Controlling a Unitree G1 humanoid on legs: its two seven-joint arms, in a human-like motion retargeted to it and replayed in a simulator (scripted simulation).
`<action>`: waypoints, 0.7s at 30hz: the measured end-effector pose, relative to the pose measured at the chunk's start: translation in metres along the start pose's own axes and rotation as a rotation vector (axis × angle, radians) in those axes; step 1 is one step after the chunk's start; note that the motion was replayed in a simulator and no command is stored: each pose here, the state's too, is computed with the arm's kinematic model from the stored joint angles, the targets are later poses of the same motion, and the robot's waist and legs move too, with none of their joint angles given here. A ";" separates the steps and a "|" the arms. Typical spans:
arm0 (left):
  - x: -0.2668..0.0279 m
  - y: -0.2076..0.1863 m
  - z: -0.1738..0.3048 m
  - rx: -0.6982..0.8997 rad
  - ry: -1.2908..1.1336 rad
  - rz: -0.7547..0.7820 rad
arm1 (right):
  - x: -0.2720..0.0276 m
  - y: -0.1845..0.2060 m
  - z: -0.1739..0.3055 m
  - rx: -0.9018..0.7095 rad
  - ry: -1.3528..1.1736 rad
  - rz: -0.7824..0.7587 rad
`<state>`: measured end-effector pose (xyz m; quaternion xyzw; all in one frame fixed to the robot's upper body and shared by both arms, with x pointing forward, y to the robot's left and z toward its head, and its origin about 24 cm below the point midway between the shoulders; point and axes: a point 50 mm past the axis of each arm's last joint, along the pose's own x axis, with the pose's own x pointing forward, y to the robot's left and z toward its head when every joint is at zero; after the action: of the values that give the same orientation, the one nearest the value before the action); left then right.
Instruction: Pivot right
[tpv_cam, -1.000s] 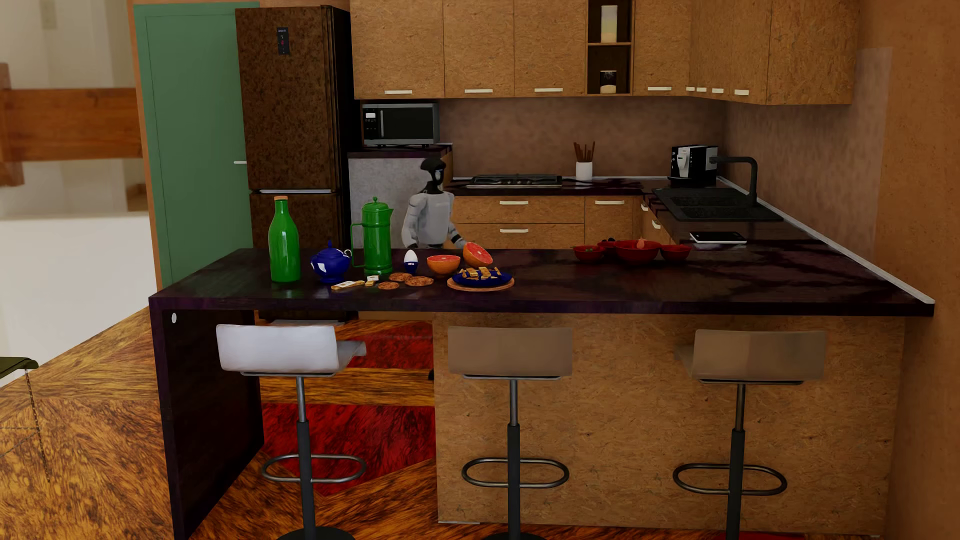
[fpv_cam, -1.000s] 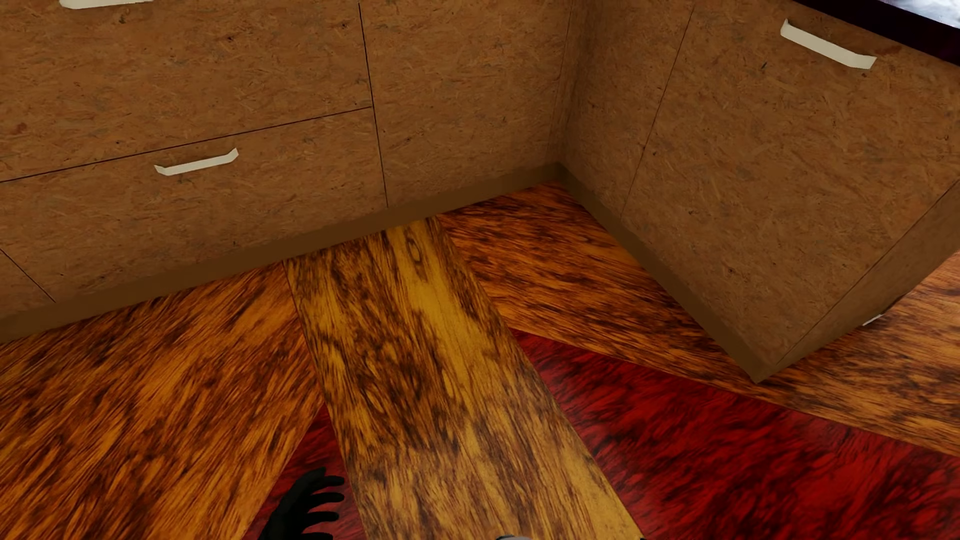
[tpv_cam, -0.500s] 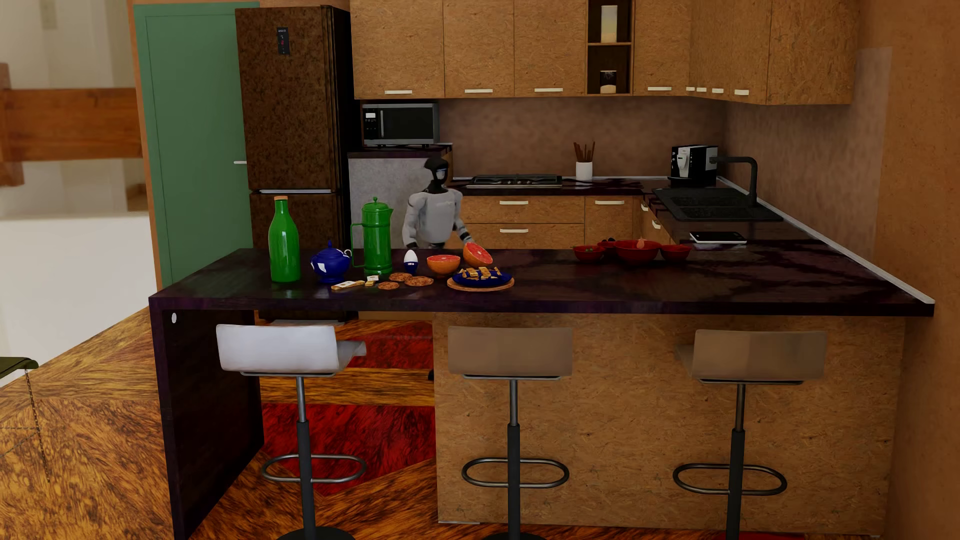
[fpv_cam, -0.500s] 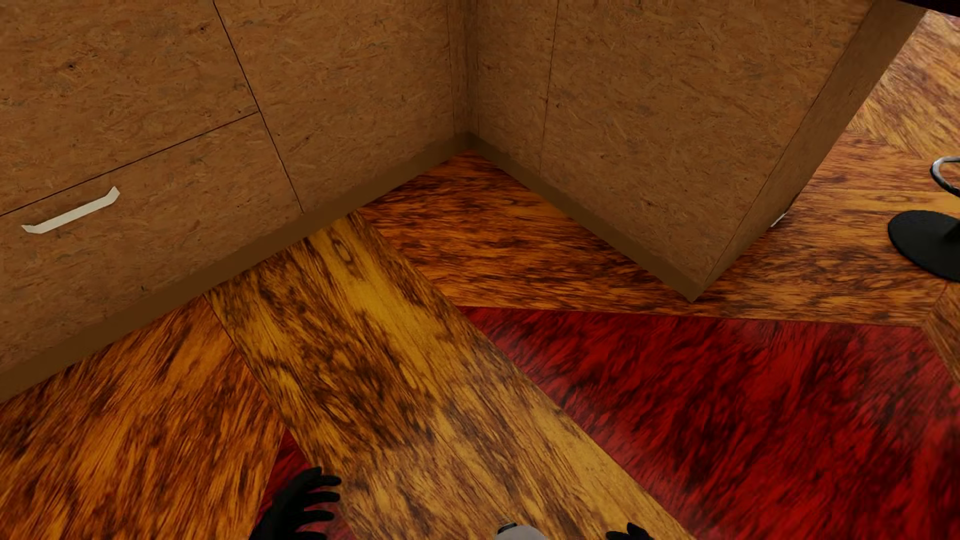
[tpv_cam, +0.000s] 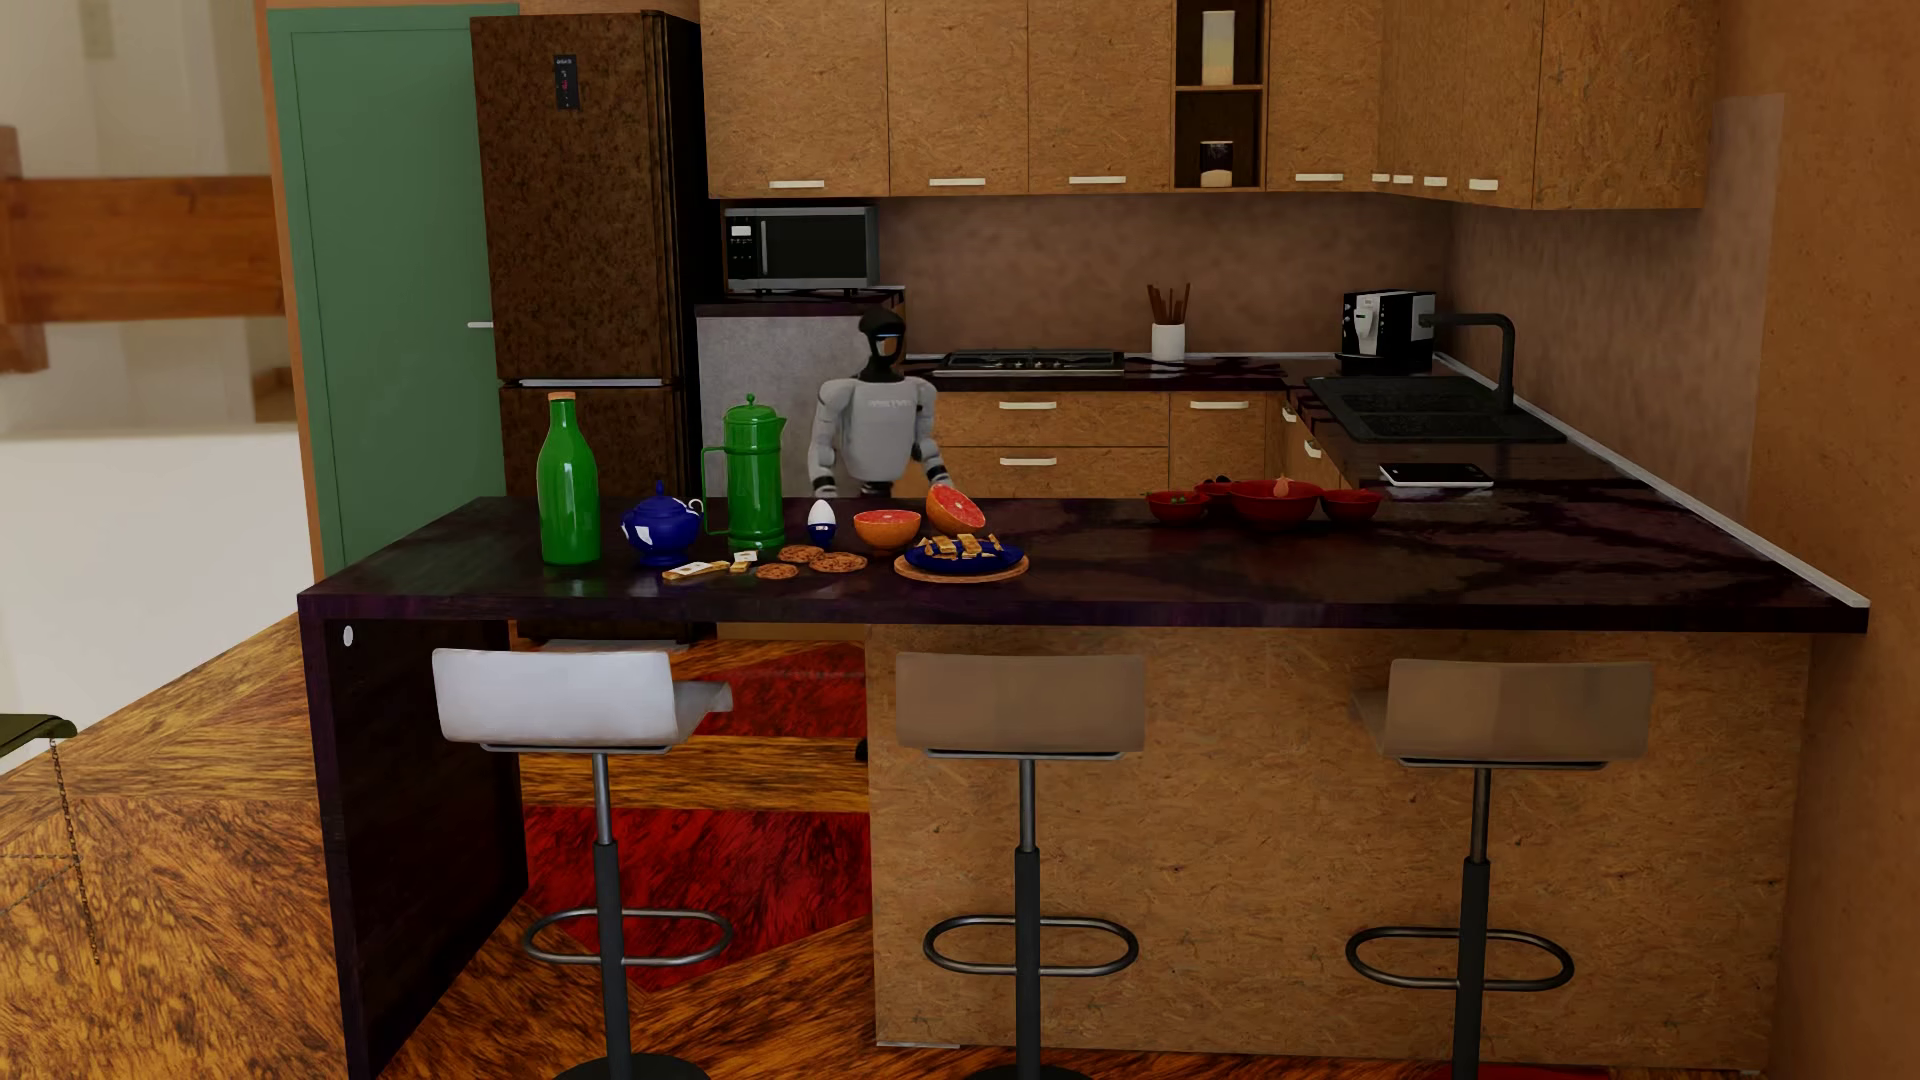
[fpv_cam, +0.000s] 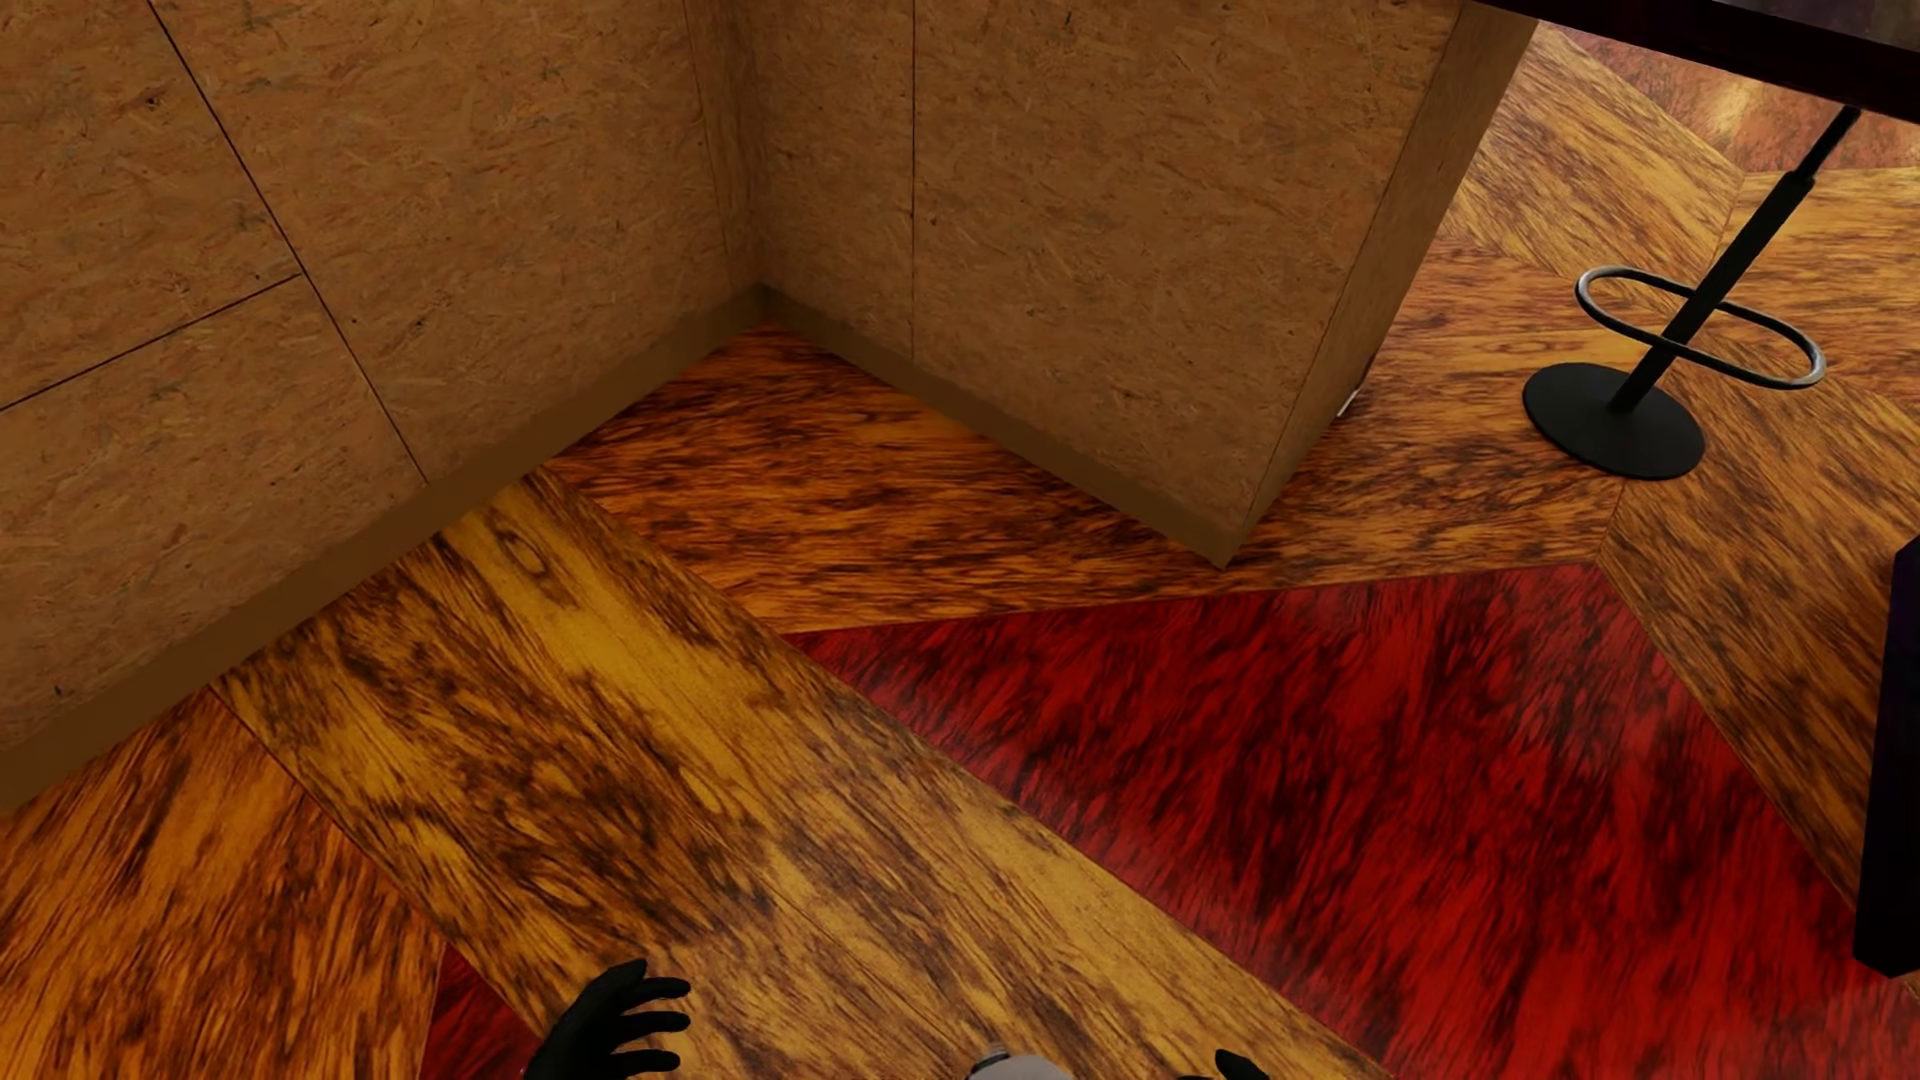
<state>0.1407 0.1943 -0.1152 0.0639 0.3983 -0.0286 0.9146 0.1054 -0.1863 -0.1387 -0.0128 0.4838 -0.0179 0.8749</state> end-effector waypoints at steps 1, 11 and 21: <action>0.001 -0.003 0.003 0.003 0.003 -0.012 | -0.001 -0.003 0.001 -0.005 -0.015 -0.012; 0.003 0.017 0.004 0.032 0.023 0.034 | -0.009 -0.015 -0.012 -0.006 -0.025 -0.076; 0.012 0.016 0.024 0.042 -0.013 0.101 | -0.007 -0.029 0.001 0.007 -0.121 -0.135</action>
<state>0.1678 0.2070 -0.1062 0.1032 0.3878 0.0089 0.9159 0.1015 -0.2153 -0.1309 -0.0433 0.4280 -0.0775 0.8994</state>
